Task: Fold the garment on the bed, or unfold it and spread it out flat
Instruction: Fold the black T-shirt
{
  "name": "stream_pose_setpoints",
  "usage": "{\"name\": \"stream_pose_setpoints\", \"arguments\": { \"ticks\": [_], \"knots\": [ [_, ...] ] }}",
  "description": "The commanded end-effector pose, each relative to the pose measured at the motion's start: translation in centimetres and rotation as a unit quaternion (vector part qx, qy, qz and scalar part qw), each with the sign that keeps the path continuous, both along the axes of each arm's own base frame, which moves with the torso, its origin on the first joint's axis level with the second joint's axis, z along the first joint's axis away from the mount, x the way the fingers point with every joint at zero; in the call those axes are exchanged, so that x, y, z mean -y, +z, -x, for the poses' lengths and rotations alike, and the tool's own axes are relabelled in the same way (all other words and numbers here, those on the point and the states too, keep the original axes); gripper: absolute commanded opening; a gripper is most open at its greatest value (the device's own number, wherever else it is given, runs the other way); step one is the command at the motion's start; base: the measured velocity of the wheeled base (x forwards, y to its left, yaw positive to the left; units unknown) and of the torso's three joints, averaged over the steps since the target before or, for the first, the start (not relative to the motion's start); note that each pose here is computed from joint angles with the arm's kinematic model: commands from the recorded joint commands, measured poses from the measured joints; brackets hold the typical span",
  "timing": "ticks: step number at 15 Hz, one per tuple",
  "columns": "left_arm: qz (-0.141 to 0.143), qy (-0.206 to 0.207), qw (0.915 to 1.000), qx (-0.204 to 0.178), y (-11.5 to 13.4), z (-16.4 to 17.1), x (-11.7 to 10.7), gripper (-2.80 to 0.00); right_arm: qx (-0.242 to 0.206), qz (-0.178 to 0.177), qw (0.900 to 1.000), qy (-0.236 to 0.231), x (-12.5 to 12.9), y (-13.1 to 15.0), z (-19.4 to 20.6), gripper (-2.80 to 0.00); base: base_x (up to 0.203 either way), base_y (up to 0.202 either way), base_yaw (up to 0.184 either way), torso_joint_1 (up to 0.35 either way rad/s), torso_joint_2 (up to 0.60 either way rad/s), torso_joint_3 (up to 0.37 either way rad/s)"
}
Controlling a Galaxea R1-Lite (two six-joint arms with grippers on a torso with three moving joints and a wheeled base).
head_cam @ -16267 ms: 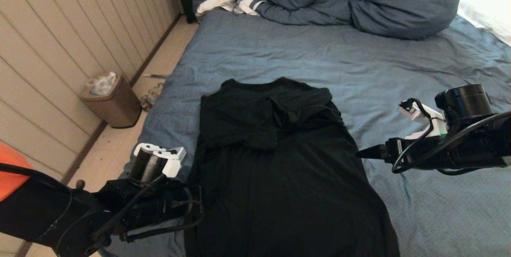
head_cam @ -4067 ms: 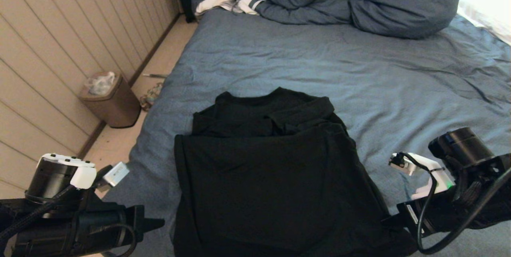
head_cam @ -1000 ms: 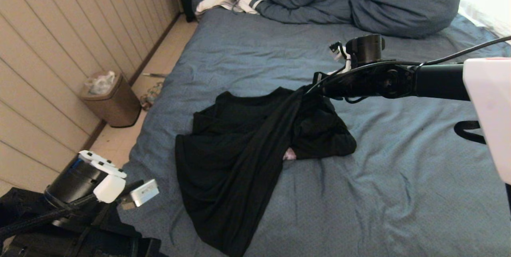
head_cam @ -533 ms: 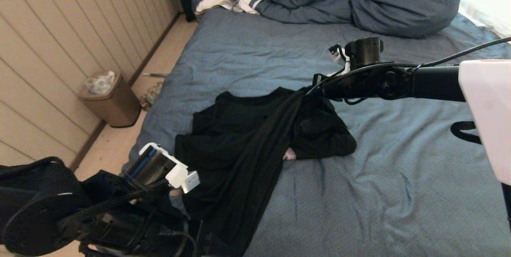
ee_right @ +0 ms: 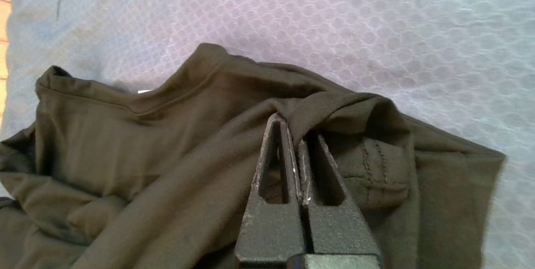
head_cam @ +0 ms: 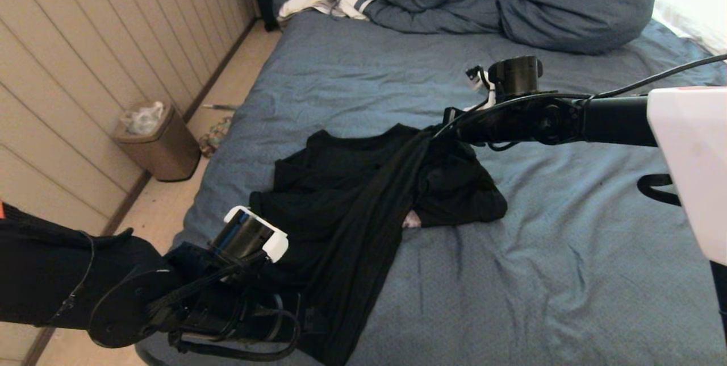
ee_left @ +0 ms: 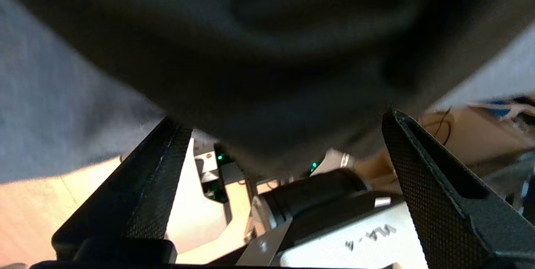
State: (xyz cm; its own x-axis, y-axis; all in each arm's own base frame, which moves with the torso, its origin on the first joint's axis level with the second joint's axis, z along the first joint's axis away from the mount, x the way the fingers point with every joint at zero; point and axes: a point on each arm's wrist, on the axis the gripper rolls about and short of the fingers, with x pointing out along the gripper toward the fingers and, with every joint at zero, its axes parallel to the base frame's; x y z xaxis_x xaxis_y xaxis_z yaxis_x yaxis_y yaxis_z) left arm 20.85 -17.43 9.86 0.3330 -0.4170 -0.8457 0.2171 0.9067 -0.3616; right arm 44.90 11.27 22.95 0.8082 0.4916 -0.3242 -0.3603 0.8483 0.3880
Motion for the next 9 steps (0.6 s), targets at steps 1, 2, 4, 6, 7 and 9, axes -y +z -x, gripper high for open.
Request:
{"name": "stream_pose_setpoints", "arguments": {
  "ticks": [1, 2, 4, 6, 7, 9],
  "knots": [
    [-0.004, 0.019, 0.9998, -0.008, -0.7, -1.0, 0.4, 0.00, -0.002, -0.001, 1.000, 0.001, 0.0, -0.1, 0.0, -2.80, 0.000, 0.000, 0.000, 0.000, 0.00, 0.000],
    [-0.001, 0.029, 0.9995, -0.010, -0.7, -1.4, 0.7, 0.00, -0.002, -0.001, 1.000, 0.001, 0.0, -0.1, 0.0, -2.80, 0.000, 0.000, 0.000, 0.000, 0.00, 0.000],
    [-0.005, 0.039, 0.9990, -0.020, -1.5, -2.0, 1.1, 0.00, 0.001, -0.001, 1.000, 0.001, 0.0, 0.1, 0.0, -2.80, 0.000, 0.000, 0.000, 0.000, 0.00, 0.000],
    [-0.006, 0.059, 0.9982, -0.010, -1.4, -2.8, 1.7, 0.00, 0.000, -0.002, 1.000, 0.002, 0.0, -0.1, -0.1, -2.80, 0.000, 0.000, 0.000, 0.000, 0.00, 0.000],
    [-0.004, 0.067, 0.9977, -0.005, -1.2, -3.2, 2.0, 0.00, -0.002, -0.001, 1.000, 0.002, -0.1, -0.2, -0.2, -2.80, 0.000, 0.000, 0.000, 0.000, 0.00, 0.000],
    [0.003, 0.074, 0.9972, 0.003, -0.8, -3.7, 2.1, 0.00, -0.002, -0.001, 1.000, 0.002, -0.1, -0.3, -0.2, -2.80, 0.000, 0.000, 0.000, 0.000, 0.00, 0.000]
  ]
}}
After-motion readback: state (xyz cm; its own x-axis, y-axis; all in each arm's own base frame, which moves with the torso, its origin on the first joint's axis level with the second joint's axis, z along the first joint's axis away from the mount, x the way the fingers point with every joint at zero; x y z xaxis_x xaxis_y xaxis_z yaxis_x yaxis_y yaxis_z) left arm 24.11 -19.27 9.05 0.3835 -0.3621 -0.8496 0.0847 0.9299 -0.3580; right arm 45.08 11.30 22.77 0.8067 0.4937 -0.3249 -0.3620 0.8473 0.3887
